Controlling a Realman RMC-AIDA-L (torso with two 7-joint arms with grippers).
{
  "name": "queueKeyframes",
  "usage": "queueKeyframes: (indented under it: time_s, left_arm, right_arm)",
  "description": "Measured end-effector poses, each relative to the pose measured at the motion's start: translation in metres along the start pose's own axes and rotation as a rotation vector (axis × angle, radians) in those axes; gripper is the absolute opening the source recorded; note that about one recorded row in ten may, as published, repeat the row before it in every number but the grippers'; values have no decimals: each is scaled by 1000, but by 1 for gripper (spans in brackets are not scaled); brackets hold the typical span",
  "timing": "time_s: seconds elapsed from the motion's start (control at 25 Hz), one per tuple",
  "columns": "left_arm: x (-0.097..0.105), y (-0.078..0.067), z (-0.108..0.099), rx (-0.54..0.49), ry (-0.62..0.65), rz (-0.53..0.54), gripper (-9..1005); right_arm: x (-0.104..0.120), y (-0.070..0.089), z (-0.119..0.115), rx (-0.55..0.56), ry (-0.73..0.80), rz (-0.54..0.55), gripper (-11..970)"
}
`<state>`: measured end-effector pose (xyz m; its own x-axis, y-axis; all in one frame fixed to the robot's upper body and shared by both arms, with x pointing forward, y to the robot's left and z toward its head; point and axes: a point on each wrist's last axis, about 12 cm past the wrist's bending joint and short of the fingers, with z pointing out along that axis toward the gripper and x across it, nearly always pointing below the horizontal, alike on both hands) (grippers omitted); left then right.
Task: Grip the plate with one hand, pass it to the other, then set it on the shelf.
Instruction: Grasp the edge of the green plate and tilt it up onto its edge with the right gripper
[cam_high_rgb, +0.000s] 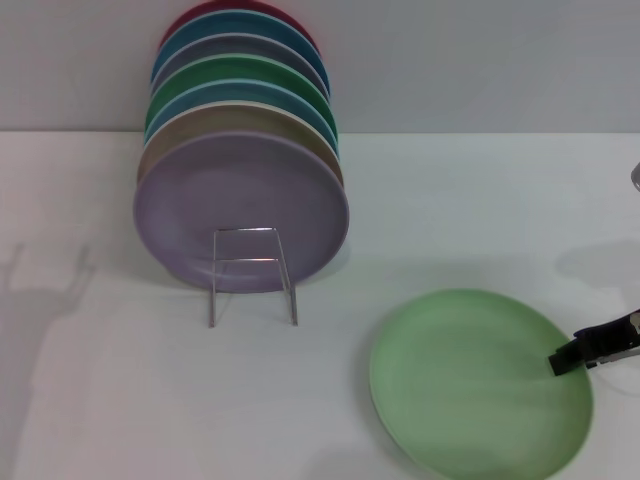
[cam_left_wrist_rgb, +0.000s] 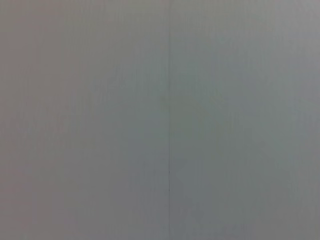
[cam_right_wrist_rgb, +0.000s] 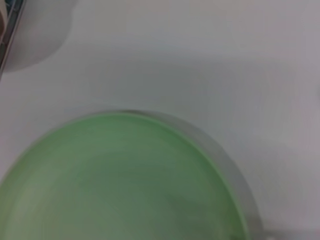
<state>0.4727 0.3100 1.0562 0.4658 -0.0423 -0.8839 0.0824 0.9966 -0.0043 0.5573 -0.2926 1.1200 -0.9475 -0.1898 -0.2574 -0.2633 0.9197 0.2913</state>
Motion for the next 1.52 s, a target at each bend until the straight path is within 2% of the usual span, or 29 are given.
queueKeyframes:
  time_s: [0.04, 0.16, 0.36, 0.84, 1.0, 1.28, 1.52]
  left_arm:
    - [0, 0, 0, 0, 0, 0, 835]
    - [0, 0, 0, -2, -2, 1, 835]
    - [0, 1, 0, -9, -4, 3, 835]
    - [0, 2, 0, -10, -3, 5, 835]
    - [0, 2, -1, -12, -1, 6, 835]
    - [-1, 2, -1, -13, -2, 4, 835]
    - [-1, 2, -1, -14, -4, 2, 835]
  right_arm:
    - [-1, 0, 0, 3, 0, -3, 297]
    - [-1, 0, 1, 15, 4, -9, 302]
    - [-4, 2, 1, 20, 3, -17, 174]
    - [-7, 1, 8, 18, 7, -23, 181]
    - [-7, 0, 7, 24, -7, -40, 164]
    - [-8, 0, 7, 25, -14, -46, 69]
    - [-10, -3, 3, 44, -52, -84, 63]
